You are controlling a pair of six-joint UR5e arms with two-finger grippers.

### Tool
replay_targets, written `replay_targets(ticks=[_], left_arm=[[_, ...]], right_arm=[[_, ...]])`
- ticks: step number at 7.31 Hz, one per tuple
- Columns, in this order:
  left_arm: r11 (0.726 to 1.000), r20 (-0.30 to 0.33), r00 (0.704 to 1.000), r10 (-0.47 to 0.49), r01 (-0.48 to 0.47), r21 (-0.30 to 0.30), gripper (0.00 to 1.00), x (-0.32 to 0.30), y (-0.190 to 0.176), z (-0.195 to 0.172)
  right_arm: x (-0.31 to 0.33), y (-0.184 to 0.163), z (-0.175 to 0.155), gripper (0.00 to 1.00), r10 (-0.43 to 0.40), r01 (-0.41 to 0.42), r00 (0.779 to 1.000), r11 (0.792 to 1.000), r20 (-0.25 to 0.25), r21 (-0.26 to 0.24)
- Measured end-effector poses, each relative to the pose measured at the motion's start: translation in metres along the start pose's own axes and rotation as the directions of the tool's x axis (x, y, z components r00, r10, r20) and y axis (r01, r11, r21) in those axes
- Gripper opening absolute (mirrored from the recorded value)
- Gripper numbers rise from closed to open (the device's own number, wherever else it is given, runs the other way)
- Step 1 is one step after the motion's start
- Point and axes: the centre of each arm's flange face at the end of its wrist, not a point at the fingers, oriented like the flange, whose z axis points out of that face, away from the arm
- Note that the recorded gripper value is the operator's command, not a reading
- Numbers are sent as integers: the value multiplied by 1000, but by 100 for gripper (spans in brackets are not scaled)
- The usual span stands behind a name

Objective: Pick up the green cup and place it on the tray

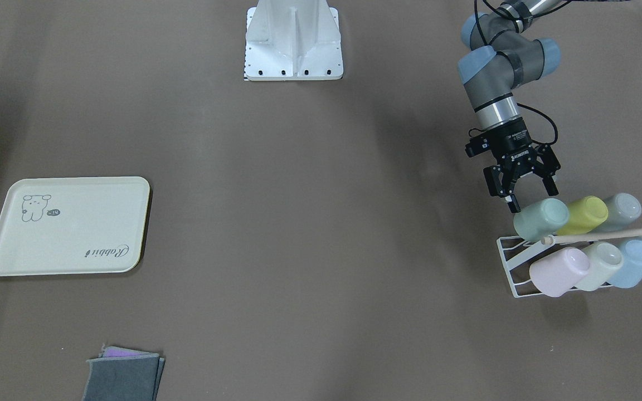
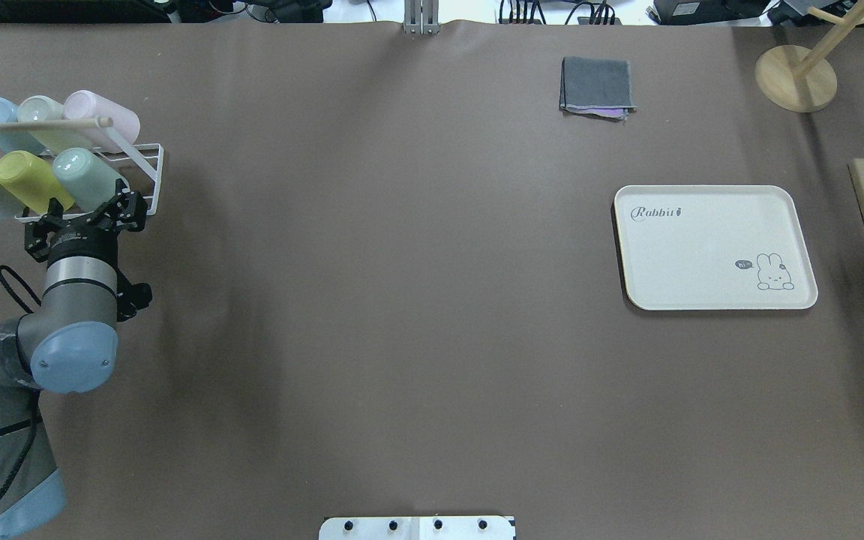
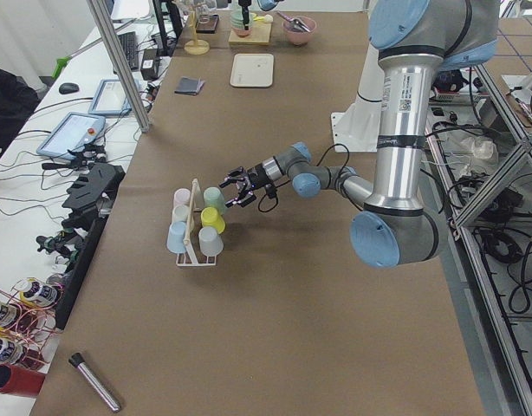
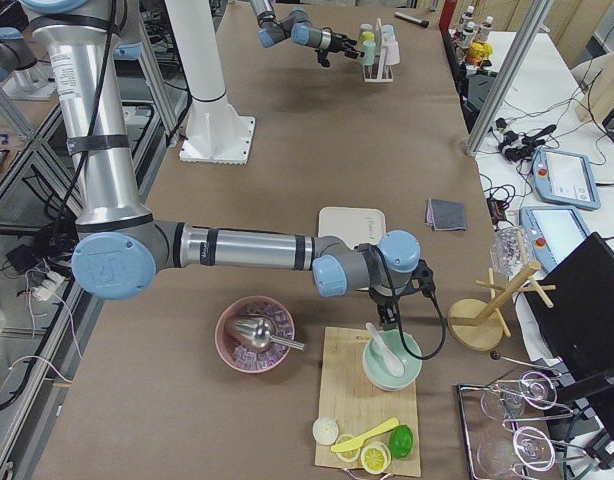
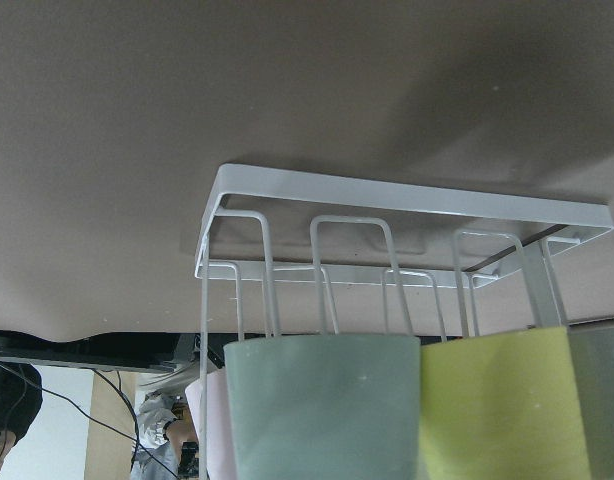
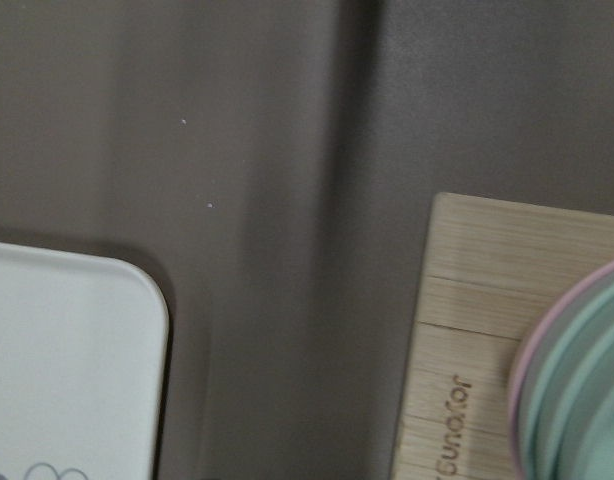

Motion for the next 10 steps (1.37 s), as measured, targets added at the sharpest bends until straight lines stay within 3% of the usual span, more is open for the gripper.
replay_targets(ticks=[2,4,7,10], left_arm=[[1000,-5,1000,-11,11,-17,98,0,-5,14],[999,-8,1000,-21,21,-44,98,-7,-2,22],[998,-17,999,-33,32,-60,98,-1,-3,37],[998,-23,999,-31,29,-63,98,2,-8,45]], right_arm=[[-41,-20,14,94,59,-58,998,998,35,-12],[-61,-23,46,92,42,-40,998,999,47,-30],[-77,-19,76,79,47,-45,998,998,37,-54],[-84,-19,92,54,44,-42,999,997,21,-72]])
